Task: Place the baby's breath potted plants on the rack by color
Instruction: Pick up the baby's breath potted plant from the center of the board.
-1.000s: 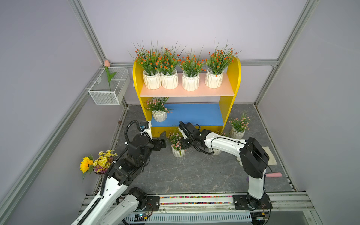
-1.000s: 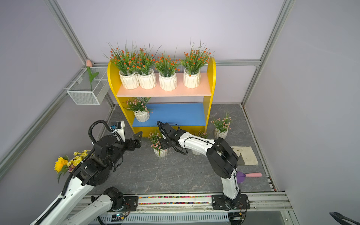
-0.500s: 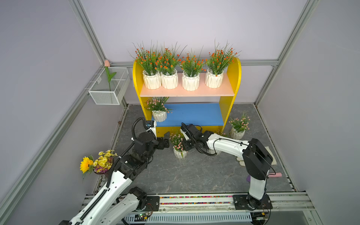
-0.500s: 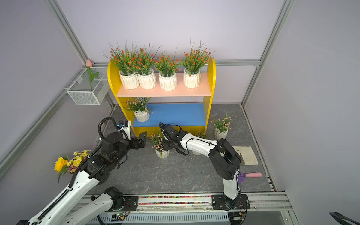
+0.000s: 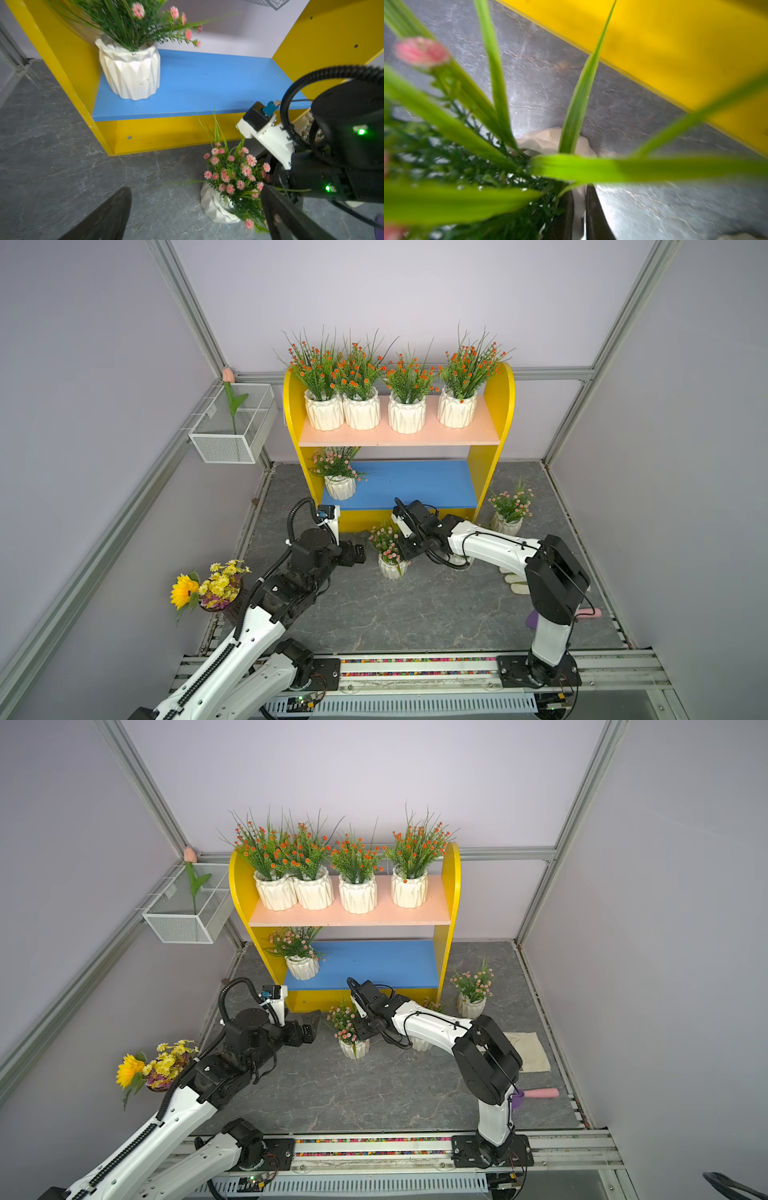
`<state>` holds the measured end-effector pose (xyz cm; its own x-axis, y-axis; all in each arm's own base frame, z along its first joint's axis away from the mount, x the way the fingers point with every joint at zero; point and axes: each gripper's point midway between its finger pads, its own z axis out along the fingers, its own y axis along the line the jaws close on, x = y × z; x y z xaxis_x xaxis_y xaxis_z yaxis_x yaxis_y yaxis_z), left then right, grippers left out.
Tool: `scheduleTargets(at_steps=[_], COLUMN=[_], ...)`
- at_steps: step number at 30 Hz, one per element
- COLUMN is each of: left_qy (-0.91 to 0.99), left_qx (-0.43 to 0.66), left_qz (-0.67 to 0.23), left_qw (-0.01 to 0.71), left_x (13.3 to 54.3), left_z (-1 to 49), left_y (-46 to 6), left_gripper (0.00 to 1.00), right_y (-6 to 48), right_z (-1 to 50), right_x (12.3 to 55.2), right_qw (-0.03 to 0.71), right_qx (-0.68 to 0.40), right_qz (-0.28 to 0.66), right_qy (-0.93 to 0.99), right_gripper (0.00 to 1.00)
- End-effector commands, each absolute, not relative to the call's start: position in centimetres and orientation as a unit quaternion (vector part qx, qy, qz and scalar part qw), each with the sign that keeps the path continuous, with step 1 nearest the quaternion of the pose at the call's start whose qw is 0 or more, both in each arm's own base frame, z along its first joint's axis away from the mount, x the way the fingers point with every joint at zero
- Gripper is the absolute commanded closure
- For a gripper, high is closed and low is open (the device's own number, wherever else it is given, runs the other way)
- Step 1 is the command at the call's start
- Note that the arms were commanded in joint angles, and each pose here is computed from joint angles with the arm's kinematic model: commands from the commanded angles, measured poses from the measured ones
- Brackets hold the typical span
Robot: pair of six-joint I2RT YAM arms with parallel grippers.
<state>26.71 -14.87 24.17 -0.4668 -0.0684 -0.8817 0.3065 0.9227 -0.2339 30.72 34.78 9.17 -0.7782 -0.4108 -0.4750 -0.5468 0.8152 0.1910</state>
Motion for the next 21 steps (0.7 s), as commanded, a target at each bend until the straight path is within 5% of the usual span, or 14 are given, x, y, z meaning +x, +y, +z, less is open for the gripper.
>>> scheduleTargets(at_steps=[1,21], left_qy=[0.826,0.82], left_qx=[0.085,0.214], left_qz=[-0.24,-0.291], left_qw=[0.502,0.444], left_x=[26.1,22.7], left_z=[23.7,18.0], left_y=[-16.8,-22.1], left_gripper=[0.0,0.0], right_y=[33.1,32.7], right_z=[11.5,17.5], right_x=[30.6,31.7], right_qw=[0.213,0.218], right_qx=[-0.265,-0.254], right_qz=[0.169,0.283], right_qy=[0.925,0.899], right_gripper=[0.9,0.9])
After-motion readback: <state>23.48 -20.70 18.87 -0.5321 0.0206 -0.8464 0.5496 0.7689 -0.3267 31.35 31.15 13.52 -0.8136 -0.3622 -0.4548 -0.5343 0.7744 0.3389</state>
